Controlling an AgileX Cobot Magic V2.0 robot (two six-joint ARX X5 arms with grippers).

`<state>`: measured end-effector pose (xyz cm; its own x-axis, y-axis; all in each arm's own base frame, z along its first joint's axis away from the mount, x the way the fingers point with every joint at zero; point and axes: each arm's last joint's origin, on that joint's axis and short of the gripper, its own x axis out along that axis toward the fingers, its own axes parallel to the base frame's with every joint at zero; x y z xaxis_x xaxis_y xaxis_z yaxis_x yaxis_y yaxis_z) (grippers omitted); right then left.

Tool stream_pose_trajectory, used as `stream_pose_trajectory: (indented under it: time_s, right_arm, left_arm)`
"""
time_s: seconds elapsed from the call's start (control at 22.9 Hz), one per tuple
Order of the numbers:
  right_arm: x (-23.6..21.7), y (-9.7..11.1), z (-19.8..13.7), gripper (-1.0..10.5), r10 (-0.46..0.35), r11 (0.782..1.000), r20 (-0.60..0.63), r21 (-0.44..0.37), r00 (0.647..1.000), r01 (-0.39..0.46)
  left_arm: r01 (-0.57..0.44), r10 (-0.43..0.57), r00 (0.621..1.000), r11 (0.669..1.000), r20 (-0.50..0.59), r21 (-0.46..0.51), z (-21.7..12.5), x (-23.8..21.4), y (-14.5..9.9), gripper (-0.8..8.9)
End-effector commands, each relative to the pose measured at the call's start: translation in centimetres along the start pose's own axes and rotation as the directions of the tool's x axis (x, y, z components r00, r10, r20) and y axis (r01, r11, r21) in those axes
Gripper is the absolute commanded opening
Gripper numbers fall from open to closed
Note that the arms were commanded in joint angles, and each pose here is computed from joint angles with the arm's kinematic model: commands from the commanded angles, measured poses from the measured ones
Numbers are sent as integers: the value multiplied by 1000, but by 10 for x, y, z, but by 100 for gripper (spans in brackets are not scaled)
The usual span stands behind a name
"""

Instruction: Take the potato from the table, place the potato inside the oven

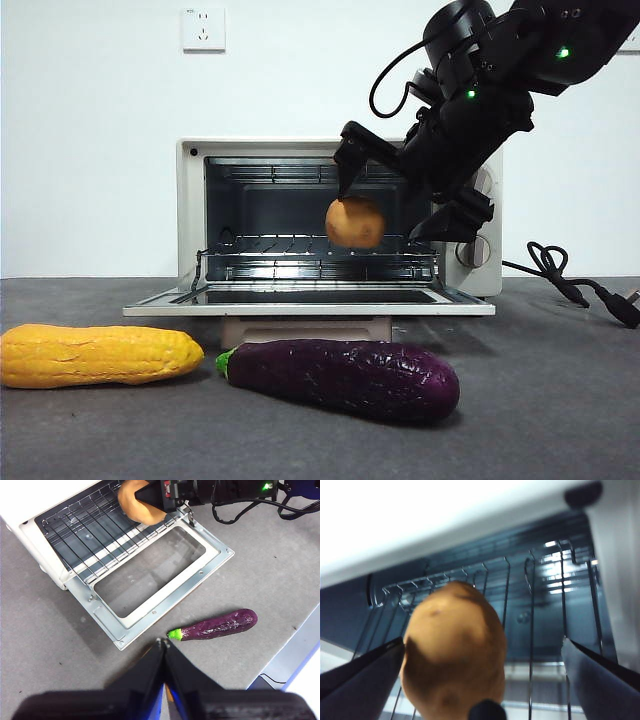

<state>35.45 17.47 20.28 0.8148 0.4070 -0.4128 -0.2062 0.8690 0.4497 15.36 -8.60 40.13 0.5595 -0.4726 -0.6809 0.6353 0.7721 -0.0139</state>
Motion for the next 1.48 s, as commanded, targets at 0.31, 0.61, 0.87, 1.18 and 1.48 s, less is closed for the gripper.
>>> stream_pose_trajectory:
  time_s: [0.31,0.61,0.87,1.18,1.48]
  right_arm:
    - [-48,18,29,568,26,999,-2,-42,1000,-26]
    - [-132,29,43,566,-19,976,-146,-215,989,-13]
    - [-205,32,48,566,-10,955,-177,-294,984,-43]
    - [-280,30,45,566,15,947,-132,-317,991,-57]
    - [-329,26,36,566,50,945,-70,-320,996,-70]
  left_arm:
    - [-17,17,1000,999,4,-34,-18,45,11,-8]
    - [-69,90,991,978,100,-196,-52,98,44,-9]
    - [5,36,992,947,120,-322,-64,120,86,-9]
    - [126,-90,991,881,99,-456,-83,166,126,-9]
    - [145,-155,988,845,25,-515,-104,211,140,-9]
